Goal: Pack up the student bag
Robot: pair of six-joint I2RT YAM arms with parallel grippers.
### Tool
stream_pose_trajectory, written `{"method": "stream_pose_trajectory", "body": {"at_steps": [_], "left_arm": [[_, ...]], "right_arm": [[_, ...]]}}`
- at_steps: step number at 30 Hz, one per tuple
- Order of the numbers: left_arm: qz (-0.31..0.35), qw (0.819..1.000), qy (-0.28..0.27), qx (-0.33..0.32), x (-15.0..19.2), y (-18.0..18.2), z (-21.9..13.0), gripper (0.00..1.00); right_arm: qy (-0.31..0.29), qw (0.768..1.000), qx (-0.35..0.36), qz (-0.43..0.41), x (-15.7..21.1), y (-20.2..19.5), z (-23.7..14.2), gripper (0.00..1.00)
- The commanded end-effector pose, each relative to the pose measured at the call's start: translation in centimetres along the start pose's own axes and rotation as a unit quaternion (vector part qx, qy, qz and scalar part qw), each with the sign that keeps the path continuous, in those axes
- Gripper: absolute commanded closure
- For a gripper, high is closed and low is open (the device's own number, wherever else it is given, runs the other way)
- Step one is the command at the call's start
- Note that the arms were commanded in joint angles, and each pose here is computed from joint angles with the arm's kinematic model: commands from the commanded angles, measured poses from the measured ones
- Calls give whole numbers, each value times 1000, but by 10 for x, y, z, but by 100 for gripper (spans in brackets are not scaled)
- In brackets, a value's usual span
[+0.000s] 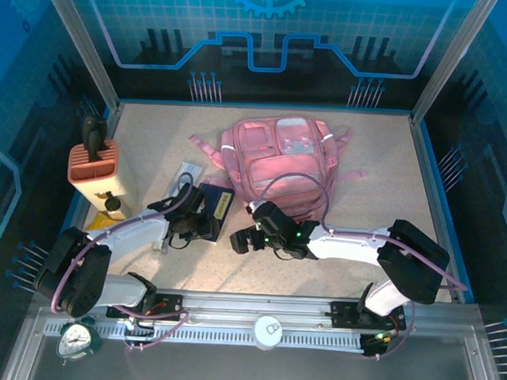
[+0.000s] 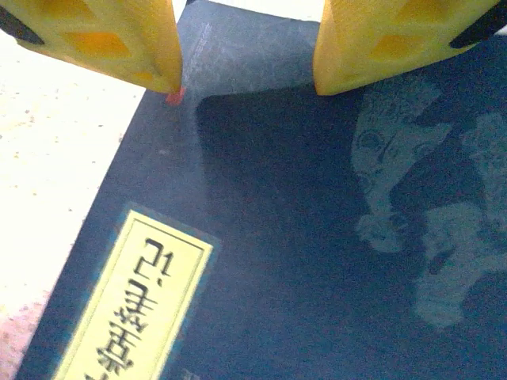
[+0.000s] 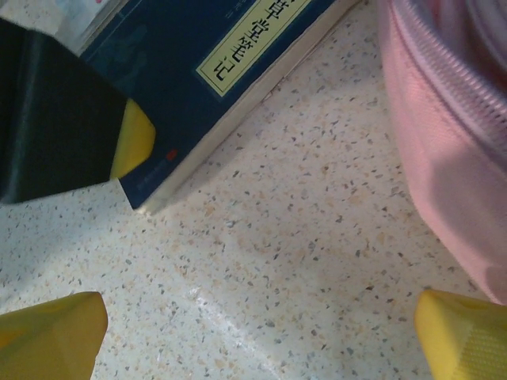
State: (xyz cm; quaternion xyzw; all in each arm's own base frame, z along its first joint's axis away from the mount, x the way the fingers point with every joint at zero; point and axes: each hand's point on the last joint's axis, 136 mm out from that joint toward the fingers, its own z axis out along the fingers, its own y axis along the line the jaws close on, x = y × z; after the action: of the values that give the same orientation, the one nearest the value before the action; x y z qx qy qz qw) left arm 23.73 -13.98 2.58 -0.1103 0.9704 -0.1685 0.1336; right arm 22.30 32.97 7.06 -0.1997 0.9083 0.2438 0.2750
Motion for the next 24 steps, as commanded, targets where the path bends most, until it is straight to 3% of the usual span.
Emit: {"method": "stream_pose_trajectory", "body": {"at_steps": [1, 11, 15, 21, 24], "left_arm": [[-12, 998, 49, 24, 24, -14, 10, 53], [-1, 995, 63, 74, 60, -76, 7, 54], [-7, 994, 45, 101, 59, -94, -3, 54], [20, 999, -19, 21, 32, -61, -32, 51], [4, 999, -29, 17, 18, -44, -39, 50]], "right_arm": [[-19, 1000, 12, 15, -13, -12, 0, 0], [-24, 998, 53, 31, -20, -53, -9, 0], [-25, 998, 56, 34, -22, -60, -14, 0], [-11, 998, 43, 40, -17, -56, -19, 0], [-8, 999, 24, 47, -13, -50, -22, 0]]}}
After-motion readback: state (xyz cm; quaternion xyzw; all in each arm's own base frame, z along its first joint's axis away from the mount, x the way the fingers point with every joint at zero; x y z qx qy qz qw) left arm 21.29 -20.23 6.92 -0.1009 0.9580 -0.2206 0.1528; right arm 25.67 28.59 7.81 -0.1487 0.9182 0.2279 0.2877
